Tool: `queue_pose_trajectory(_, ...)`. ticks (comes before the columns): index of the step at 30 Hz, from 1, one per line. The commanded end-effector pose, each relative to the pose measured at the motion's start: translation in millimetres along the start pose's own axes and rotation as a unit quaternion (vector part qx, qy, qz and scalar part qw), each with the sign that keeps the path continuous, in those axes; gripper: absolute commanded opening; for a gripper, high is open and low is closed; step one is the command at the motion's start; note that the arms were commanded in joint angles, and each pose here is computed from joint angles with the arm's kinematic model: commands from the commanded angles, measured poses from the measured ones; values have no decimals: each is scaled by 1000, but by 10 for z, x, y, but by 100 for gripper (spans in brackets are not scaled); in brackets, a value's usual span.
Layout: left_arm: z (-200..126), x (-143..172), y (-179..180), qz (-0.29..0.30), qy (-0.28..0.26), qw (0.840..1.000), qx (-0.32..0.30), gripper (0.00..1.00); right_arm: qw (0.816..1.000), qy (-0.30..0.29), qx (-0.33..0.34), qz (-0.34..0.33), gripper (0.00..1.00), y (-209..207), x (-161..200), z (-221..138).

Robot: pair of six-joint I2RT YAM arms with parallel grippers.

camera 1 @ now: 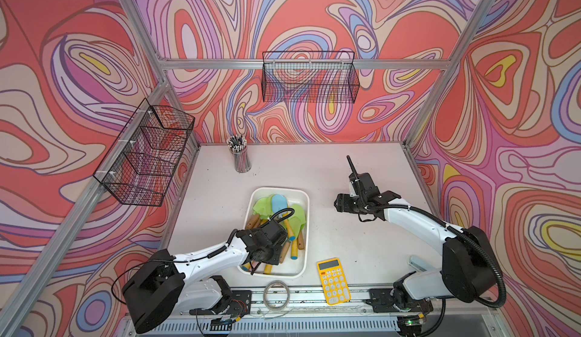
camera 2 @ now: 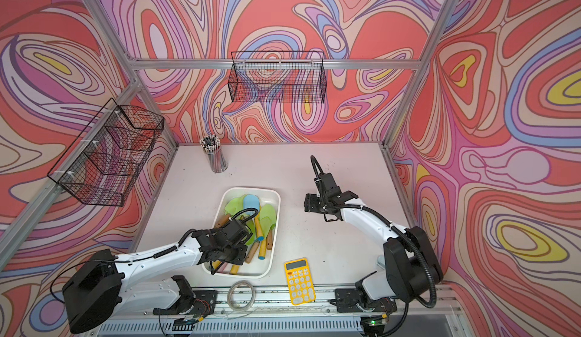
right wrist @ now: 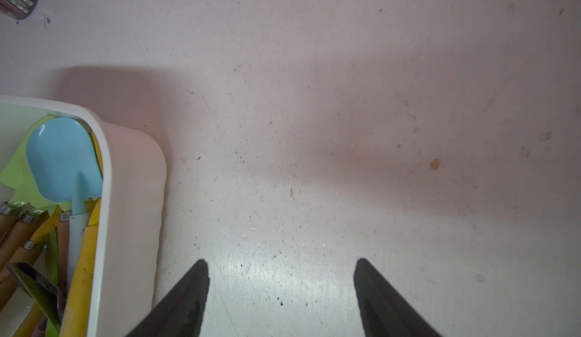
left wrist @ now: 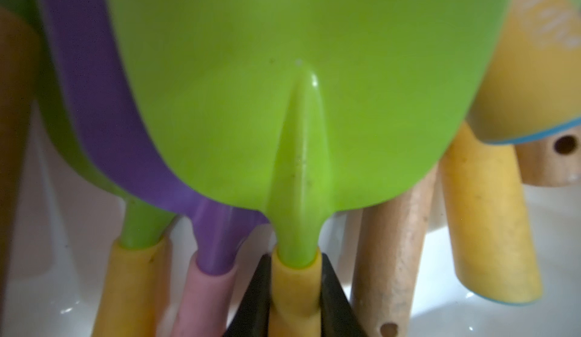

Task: Take the shovel out of the storage box
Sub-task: Pick up the shovel from the storage box, then place the shovel at the center of the board.

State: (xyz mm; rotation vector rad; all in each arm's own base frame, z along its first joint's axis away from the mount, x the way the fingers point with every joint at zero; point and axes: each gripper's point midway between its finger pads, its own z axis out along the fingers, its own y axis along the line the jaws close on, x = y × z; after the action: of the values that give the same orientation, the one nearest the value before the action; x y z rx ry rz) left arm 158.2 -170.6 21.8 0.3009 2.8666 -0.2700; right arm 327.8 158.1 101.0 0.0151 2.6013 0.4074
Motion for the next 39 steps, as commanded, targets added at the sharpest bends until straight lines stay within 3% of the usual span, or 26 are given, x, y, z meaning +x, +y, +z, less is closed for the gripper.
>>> queue_pose_trajectory(1,-101,-125,-1,2,-25,1000,-8,8,1000,-4,-5,0,75,25,-6,-10)
queue_pose_trajectory(4,-179,-200,-1,6,-38,999,-12,0,1000,-7,-8,-1,75,43,-21,-29)
queue_pose_trajectory(13,-561,-600,59,-52,-100,993,38,0,999,-32,-40,-5,75,180,-145,-159)
queue_pose_trajectory(18,-848,-1050,-22,-86,-147,979,112,0,989,-59,-135,-19,75,547,-306,-338)
queue_pose_trajectory(21,-1056,-1393,-149,-97,-179,964,169,0,969,-65,-238,-29,77,926,-380,-513)
queue_pose_trajectory(27,-1537,-2078,-439,-108,-236,920,295,0,905,-53,-420,-51,79,1520,-406,-853)
queue_pose_trajectory(29,-1649,-2212,-513,-106,-244,908,324,0,891,-51,-448,-59,80,1626,-411,-939)
queue_pose_trajectory(35,-1807,-2393,-667,-95,-248,892,365,0,864,-38,-496,-80,80,1897,-360,-1051)
queue_pose_trajectory(39,-1913,-2459,-797,-95,-251,869,416,0,837,-22,-538,-93,77,2138,-251,-1130)
